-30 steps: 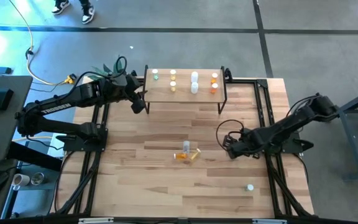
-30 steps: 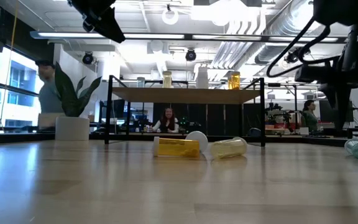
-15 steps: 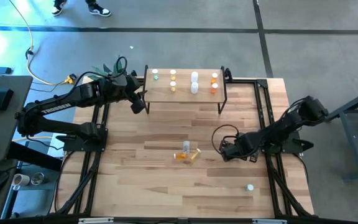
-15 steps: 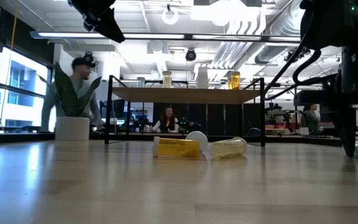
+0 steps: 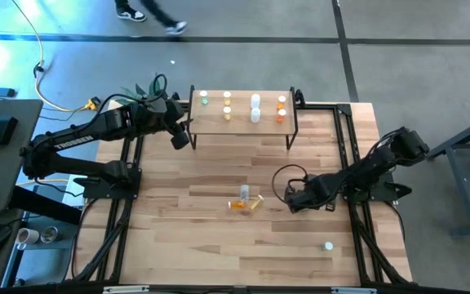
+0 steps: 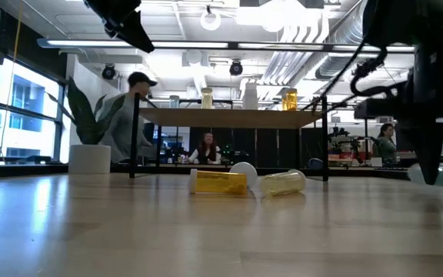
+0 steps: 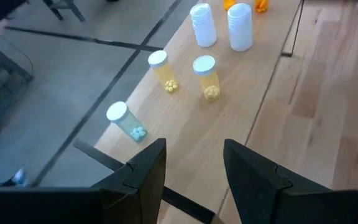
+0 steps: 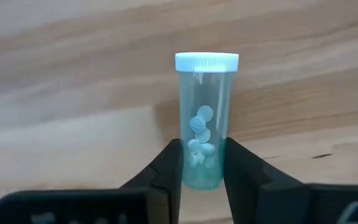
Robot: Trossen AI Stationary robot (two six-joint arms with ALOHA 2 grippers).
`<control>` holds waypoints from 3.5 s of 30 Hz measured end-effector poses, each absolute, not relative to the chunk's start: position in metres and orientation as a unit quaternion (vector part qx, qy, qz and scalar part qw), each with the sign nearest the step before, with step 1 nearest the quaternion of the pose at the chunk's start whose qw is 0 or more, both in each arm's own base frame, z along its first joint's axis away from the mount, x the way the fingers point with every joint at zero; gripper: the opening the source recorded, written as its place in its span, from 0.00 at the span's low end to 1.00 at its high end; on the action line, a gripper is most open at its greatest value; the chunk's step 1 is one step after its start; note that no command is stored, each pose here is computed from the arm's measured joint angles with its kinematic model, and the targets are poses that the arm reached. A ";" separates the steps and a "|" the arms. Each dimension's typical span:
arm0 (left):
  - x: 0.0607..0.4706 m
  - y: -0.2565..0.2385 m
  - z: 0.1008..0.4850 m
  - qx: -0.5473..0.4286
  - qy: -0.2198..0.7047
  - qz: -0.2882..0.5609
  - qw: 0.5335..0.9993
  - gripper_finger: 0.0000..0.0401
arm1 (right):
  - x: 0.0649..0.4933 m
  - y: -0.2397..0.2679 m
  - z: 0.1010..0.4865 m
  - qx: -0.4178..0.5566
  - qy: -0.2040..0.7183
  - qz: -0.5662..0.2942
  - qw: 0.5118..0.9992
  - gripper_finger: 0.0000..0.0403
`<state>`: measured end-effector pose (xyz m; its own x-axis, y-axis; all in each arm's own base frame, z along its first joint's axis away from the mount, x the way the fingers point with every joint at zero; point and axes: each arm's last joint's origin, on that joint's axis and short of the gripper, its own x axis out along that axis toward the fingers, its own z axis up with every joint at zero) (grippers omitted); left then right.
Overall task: Pick and place medicine bottles onto shelf by color
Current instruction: Put the top right blue pill bottle aligned with the other blue pill bottle on the shelf
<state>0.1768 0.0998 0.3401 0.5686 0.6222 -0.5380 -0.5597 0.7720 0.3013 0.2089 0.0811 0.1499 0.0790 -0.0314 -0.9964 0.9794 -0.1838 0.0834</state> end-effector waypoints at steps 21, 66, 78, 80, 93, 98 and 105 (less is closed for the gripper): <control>0.180 0.090 0.348 -0.066 0.288 0.205 0.933 0.41 | 0.291 0.077 0.233 0.501 0.328 -0.260 0.757 0.21; 0.203 0.032 0.351 -0.307 0.270 0.019 0.912 0.54 | 0.336 0.038 0.298 0.375 0.151 0.085 0.911 0.21; 0.217 0.015 0.346 -0.321 0.279 0.017 0.905 0.54 | 0.343 0.053 0.327 0.311 0.202 0.085 0.925 0.21; 0.222 0.013 0.345 -0.319 0.279 0.010 0.906 0.54 | 0.345 0.053 0.319 0.311 0.226 0.075 0.920 0.21; 0.257 0.009 0.318 -0.320 0.325 0.003 0.890 0.54 | 0.371 0.061 0.273 0.315 0.299 0.086 0.897 0.21; 0.268 0.009 0.308 -0.322 0.339 0.006 0.884 0.54 | 0.374 0.061 0.264 0.315 0.310 0.083 0.893 0.21; 0.282 0.010 0.296 -0.321 0.345 0.007 0.882 0.54 | 0.375 0.061 0.262 0.311 0.313 0.081 0.894 0.21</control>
